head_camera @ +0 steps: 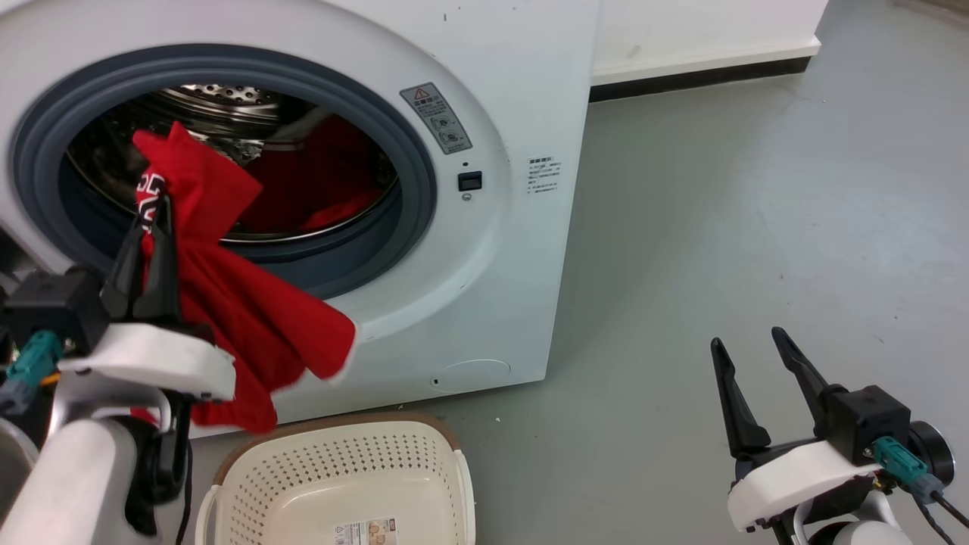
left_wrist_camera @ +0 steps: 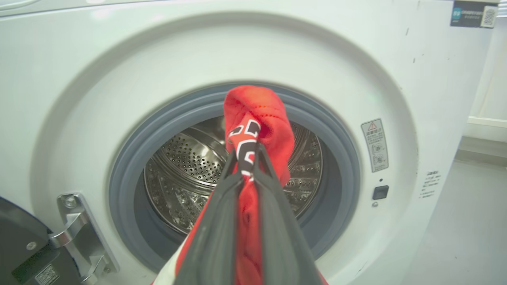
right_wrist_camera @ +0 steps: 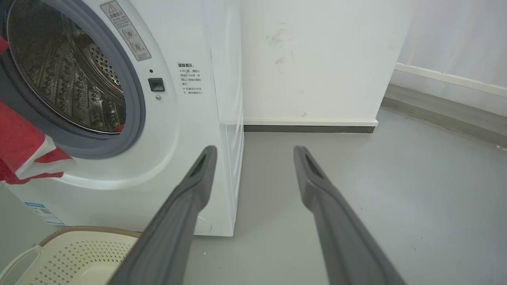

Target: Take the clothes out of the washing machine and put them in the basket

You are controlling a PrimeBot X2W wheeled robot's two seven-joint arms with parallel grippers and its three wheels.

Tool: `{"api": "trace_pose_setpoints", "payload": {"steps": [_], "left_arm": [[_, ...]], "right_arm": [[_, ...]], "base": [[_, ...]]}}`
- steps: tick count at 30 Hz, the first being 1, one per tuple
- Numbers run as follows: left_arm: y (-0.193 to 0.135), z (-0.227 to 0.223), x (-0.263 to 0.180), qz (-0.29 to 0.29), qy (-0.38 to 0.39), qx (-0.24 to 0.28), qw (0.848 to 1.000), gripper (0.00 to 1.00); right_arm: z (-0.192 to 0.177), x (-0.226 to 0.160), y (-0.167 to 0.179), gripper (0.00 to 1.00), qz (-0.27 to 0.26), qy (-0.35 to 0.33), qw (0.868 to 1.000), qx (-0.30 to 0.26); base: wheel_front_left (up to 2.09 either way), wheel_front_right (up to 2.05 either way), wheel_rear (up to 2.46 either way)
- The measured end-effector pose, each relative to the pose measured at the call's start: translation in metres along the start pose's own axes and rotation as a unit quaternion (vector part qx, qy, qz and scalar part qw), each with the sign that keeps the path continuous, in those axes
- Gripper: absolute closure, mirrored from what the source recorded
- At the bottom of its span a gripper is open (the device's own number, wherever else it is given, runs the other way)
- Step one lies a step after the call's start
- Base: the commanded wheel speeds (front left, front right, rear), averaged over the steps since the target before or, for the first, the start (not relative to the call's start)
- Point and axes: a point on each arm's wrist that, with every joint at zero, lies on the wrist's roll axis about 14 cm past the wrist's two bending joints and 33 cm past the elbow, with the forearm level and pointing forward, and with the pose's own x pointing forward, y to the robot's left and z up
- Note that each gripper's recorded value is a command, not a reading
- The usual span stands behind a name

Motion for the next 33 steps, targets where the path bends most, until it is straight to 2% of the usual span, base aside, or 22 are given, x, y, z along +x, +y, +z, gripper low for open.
{"api": "trace_pose_setpoints", "payload": {"steps": [7, 13, 17, 24, 33], "left_arm": [[0.004, -0.001, -0.038, 0.029, 0.014, -0.011, 0.999, 1.0], [-0.004, -0.054, -0.076, 0.044, 0.108, -0.045, 0.992, 1.0], [-0.014, -0.105, -0.101, 0.059, 0.186, -0.083, 0.977, 1.0], [-0.025, -0.188, -0.139, 0.073, 0.299, -0.117, 0.944, 1.0], [-0.038, -0.26, -0.136, 0.065, 0.369, -0.127, 0.918, 1.0]], "right_arm": [[0.0, 0.005, 0.009, 0.0, 0.014, 0.003, 1.0, 0.001], [-0.002, 0.01, 0.014, 0.0, 0.023, 0.005, 1.0, 0.001], [-0.004, 0.017, 0.018, 0.0, 0.03, 0.007, 1.0, -0.003], [-0.011, 0.032, 0.024, 0.0, 0.04, 0.014, 0.999, -0.007], [-0.024, 0.057, 0.025, 0.0, 0.045, 0.026, 0.998, -0.017]], "base": [[0.0, 0.0, 0.0], [0.0, 0.0, 0.0], [0.0, 0.0, 0.0], [0.0, 0.0, 0.0], [0.0, 0.0, 0.0]]}}
